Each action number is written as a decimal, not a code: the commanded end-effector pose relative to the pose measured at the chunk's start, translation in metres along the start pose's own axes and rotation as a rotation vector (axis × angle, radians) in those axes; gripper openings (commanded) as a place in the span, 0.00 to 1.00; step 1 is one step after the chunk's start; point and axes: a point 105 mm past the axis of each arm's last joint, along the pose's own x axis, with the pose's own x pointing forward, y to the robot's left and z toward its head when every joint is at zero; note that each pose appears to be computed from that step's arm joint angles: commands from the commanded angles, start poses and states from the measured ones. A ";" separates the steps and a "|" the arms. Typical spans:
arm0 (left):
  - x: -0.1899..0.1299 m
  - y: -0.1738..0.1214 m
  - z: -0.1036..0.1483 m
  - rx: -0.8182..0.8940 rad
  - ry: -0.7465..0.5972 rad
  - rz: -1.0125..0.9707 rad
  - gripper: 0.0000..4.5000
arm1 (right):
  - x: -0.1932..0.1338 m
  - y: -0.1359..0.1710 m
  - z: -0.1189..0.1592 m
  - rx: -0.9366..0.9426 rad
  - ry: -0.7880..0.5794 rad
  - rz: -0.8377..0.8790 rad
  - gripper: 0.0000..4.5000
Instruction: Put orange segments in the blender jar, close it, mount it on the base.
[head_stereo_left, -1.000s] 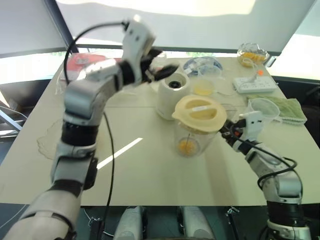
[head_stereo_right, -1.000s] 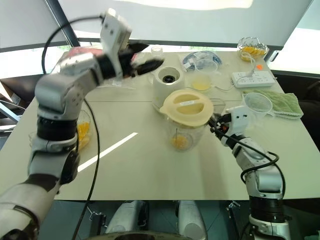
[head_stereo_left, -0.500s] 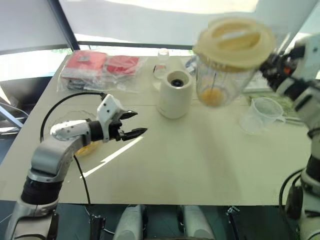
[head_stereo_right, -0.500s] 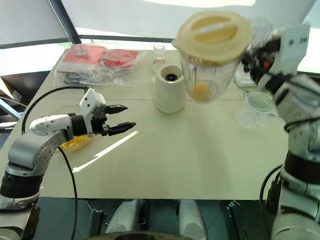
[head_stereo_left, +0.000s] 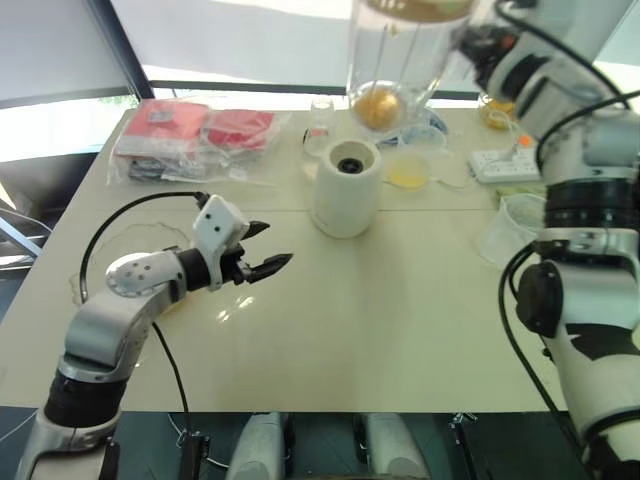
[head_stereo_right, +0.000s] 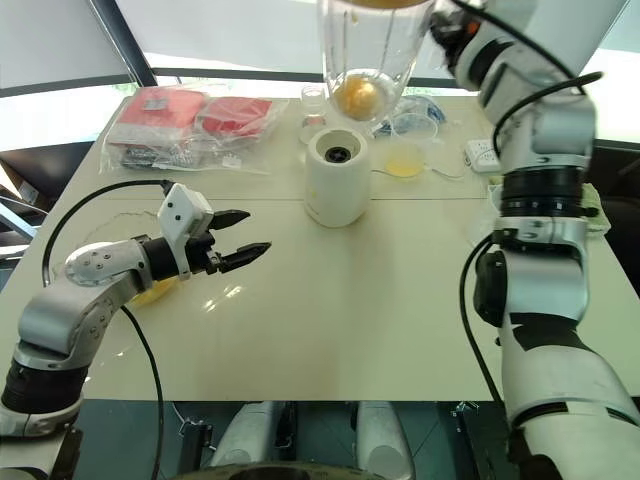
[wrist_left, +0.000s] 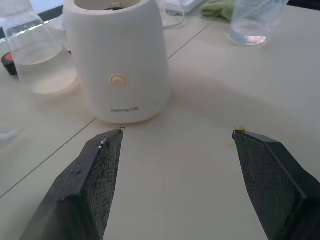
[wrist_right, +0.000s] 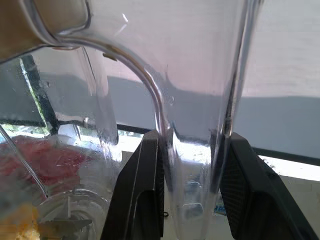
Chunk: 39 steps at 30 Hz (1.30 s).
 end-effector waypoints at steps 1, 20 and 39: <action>-0.010 0.004 0.009 0.053 -0.008 0.049 0.81 | 0.007 0.017 0.038 -0.031 -0.130 0.068 0.23; -0.017 0.008 0.006 0.062 0.029 0.091 0.81 | 0.014 0.021 -0.010 -0.025 -0.040 0.098 0.23; -0.018 0.010 0.002 0.035 0.023 0.135 0.81 | 0.021 0.023 -0.038 -0.061 0.018 0.089 0.23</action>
